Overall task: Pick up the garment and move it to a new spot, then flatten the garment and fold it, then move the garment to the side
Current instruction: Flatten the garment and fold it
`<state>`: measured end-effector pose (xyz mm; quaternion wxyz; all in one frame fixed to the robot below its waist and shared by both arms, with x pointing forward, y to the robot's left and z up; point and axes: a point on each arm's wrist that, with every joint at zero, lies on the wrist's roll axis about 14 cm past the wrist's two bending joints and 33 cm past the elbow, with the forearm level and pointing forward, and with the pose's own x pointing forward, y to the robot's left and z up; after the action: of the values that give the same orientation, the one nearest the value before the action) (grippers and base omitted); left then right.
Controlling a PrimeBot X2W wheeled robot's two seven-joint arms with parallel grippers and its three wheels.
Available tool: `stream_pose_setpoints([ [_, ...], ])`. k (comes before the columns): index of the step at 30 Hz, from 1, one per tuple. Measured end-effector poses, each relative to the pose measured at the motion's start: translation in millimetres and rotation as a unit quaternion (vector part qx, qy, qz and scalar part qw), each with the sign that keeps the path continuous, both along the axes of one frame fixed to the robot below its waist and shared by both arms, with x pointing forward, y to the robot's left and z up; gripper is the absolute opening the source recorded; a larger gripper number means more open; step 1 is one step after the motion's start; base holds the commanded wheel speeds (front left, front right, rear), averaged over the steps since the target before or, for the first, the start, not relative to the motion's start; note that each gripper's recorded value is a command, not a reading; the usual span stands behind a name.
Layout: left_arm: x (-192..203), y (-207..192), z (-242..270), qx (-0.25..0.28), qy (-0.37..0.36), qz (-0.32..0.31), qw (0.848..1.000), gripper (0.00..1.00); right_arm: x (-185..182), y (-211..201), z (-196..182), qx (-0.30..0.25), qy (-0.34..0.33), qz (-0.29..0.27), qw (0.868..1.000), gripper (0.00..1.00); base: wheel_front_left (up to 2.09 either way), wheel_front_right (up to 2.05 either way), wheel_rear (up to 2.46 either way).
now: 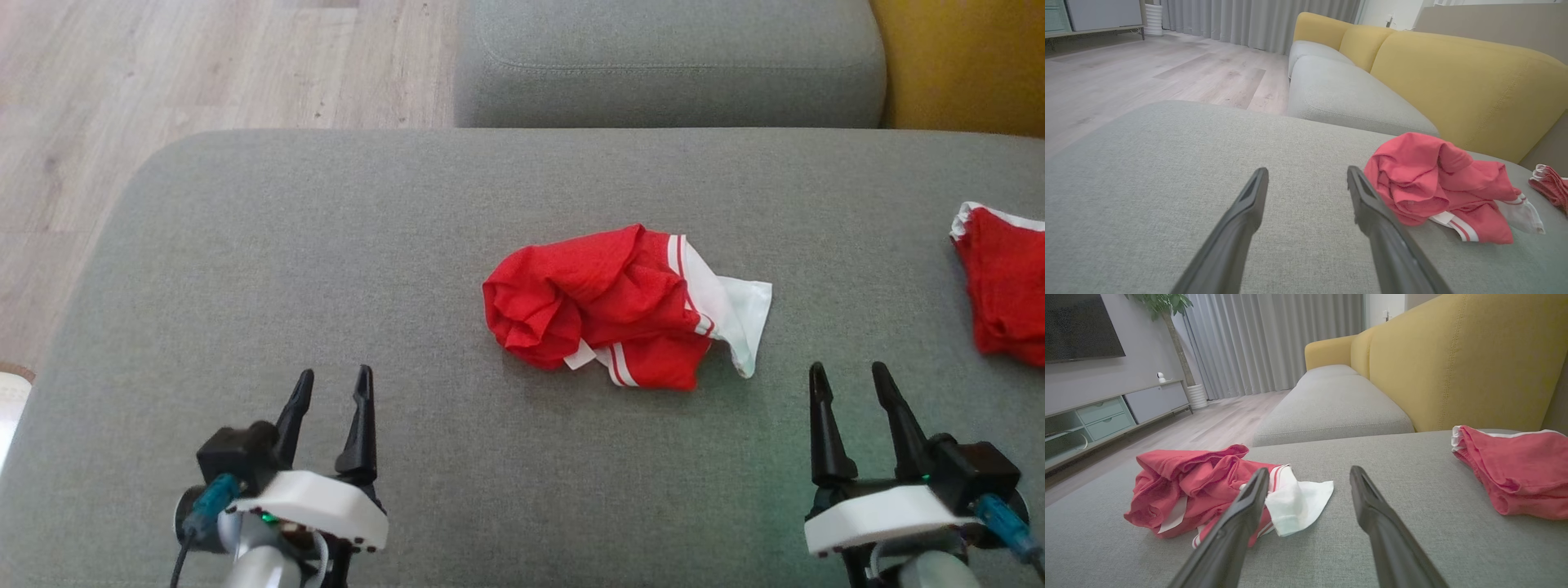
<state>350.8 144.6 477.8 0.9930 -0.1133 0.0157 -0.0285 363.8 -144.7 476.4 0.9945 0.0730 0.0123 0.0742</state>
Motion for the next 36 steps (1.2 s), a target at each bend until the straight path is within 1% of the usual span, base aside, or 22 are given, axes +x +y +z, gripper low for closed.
stream_pose_setpoints([
  [5,2.5,-19.1,0.6,0.001,-0.001,-0.03,1.0,1.0,0.3,-2.9,-1.5,0.0,0.002,-0.004,1.0,1.0,0.0,0.0,0.0],
  [9,13.0,-57.3,12.9,0.005,-0.02,-0.093,0.995,1.0,2.2,-6.1,-1.9,0.0,0.002,-0.009,1.0,1.0,0.0,0.0,0.0],
  [13,22.7,-116.1,31.7,0.007,-0.047,-0.187,0.981,1.0,7.7,-9.8,-0.7,-0.003,0.0,-0.015,1.0,1.0,0.0,0.0,0.0],
  [17,35.7,-154.5,38.7,0.014,-0.054,-0.241,0.969,1.0,10.6,-14.9,-2.3,-0.004,0.002,-0.023,1.0,1.0,0.0,0.0,0.0],
  [21,58.0,-175.1,31.0,0.046,-0.043,-0.268,0.961,1.0,10.5,-25.4,-7.0,-0.006,0.01,-0.039,0.999,1.0,0.0,0.0,0.0],
  [23,67.6,-183.3,20.7,0.062,-0.027,-0.281,0.957,1.0,11.1,-31.7,-8.8,-0.007,0.013,-0.048,0.999,1.0,0.0,0.0,0.0],
  [26,75.5,-188.3,8.3,0.075,-0.01,-0.286,0.955,1.0,10.9,-38.1,-11.8,-0.009,0.018,-0.057,0.998,1.0,0.0,0.0,0.0],
  [32,91.9,-187.9,-24.2,0.096,0.038,-0.271,0.957,1.0,8.7,-51.8,-21.3,-0.013,0.033,-0.077,0.996,1.0,0.0,0.0,0.0],
  [36,95.3,-184.2,-32.5,0.115,0.046,-0.259,0.958,1.0,9.3,-52.4,-23.5,-0.014,0.036,-0.078,0.996,1.0,0.0,0.0,0.0],
])
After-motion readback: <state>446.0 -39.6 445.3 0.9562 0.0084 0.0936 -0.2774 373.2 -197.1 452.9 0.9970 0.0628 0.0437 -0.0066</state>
